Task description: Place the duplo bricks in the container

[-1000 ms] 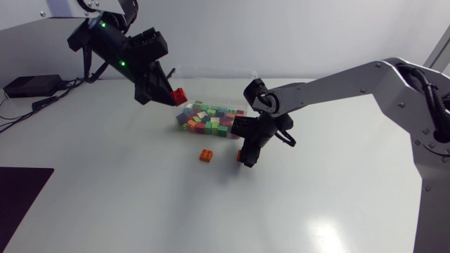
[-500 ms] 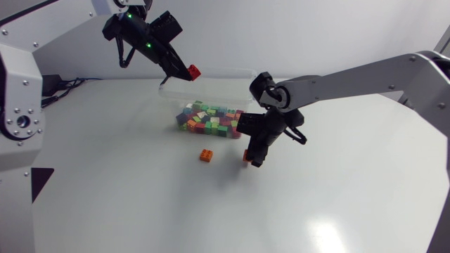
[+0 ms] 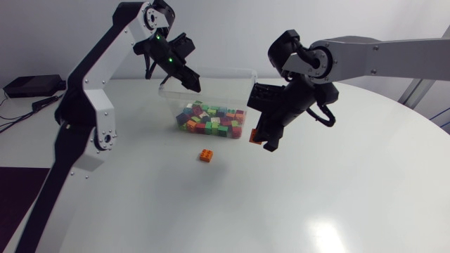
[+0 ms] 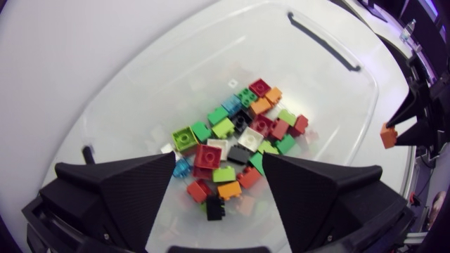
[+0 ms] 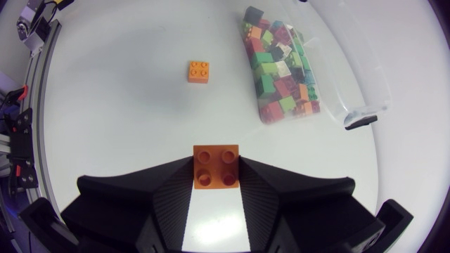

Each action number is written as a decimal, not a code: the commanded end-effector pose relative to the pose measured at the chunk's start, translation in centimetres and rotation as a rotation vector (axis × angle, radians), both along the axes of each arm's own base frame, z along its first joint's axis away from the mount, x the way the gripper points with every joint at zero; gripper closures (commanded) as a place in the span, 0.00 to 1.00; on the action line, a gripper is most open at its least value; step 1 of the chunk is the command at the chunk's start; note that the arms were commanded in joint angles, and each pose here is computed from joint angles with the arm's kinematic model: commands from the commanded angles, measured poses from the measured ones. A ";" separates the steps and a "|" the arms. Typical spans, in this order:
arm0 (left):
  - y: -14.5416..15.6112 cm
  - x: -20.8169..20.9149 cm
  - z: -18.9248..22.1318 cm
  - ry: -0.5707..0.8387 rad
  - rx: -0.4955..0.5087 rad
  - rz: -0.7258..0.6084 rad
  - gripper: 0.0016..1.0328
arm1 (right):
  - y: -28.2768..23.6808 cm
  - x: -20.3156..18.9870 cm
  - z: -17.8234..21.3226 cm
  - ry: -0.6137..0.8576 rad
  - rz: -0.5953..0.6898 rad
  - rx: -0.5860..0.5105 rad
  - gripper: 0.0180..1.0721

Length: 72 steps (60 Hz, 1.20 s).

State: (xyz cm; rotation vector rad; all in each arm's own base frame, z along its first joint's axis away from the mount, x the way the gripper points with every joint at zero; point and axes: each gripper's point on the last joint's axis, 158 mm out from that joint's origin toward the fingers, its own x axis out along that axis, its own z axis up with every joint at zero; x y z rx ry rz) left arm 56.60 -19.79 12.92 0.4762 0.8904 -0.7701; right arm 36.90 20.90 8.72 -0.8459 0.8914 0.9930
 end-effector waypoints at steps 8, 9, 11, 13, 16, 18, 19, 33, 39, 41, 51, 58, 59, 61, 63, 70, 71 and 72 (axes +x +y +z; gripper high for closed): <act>1.6 -2.7 12.5 -0.156 -0.064 0.076 0.04 | -0.5 -2.4 -1.7 0.060 0.012 -0.038 0.71; 1.6 -3.1 12.7 -0.149 -0.062 0.074 0.04 | -0.4 -2.4 -1.6 0.055 0.009 -0.034 0.71; 1.5 -4.1 13.2 -0.131 -0.064 0.075 0.04 | -0.2 -2.0 -0.9 0.038 -0.001 -0.021 0.71; 1.5 -4.8 13.8 -0.128 -0.067 0.073 0.04 | 0.0 -1.7 -0.3 0.026 -0.009 -0.011 0.71; 1.3 -6.2 14.7 -0.112 -0.071 0.070 0.04 | 0.2 -1.1 0.8 0.003 -0.020 0.006 0.71; 1.1 -6.8 14.9 -0.101 -0.071 0.067 0.04 | 0.4 -0.8 1.3 -0.009 -0.027 0.015 0.71; 1.0 -7.7 15.3 -0.090 -0.073 0.065 0.04 | 0.5 -0.6 1.7 -0.015 -0.035 0.023 0.71; 1.0 -12.1 16.1 -0.003 -0.087 0.089 0.04 | 1.6 2.0 7.4 -0.109 -0.128 0.126 0.71; 1.4 -13.2 15.2 0.040 -0.075 0.098 0.04 | 2.2 3.1 9.2 -0.134 -0.165 0.168 0.71; 1.6 -13.6 14.9 0.052 -0.071 0.101 0.04 | 2.5 3.5 9.8 -0.141 -0.176 0.182 0.71; 1.8 -16.1 13.1 0.106 -0.070 0.064 0.04 | 3.8 5.1 12.1 -0.179 -0.227 0.256 0.71; 2.4 -17.2 11.5 0.080 -0.068 0.055 0.04 | 4.5 6.5 12.7 -0.193 -0.258 0.293 0.71; 2.4 -17.3 11.4 0.072 -0.071 0.052 0.04 | 4.6 6.8 12.7 -0.194 -0.263 0.298 0.71; 2.6 -17.6 10.9 0.062 -0.071 0.050 0.04 | 4.8 7.3 12.7 -0.201 -0.268 0.307 0.71; 2.6 -18.0 10.5 0.054 -0.067 0.039 0.04 | 4.9 7.8 12.6 -0.199 -0.280 0.313 0.71; 2.6 -19.1 9.2 0.003 -0.053 0.013 0.04 | 5.6 9.4 12.6 -0.202 -0.307 0.343 0.71; 2.5 -19.4 8.9 -0.008 -0.048 0.007 0.04 | 5.6 9.6 12.5 -0.202 -0.312 0.347 0.71; 2.6 -19.7 8.3 -0.011 -0.040 -0.001 0.04 | 5.8 9.9 12.5 -0.205 -0.316 0.355 0.71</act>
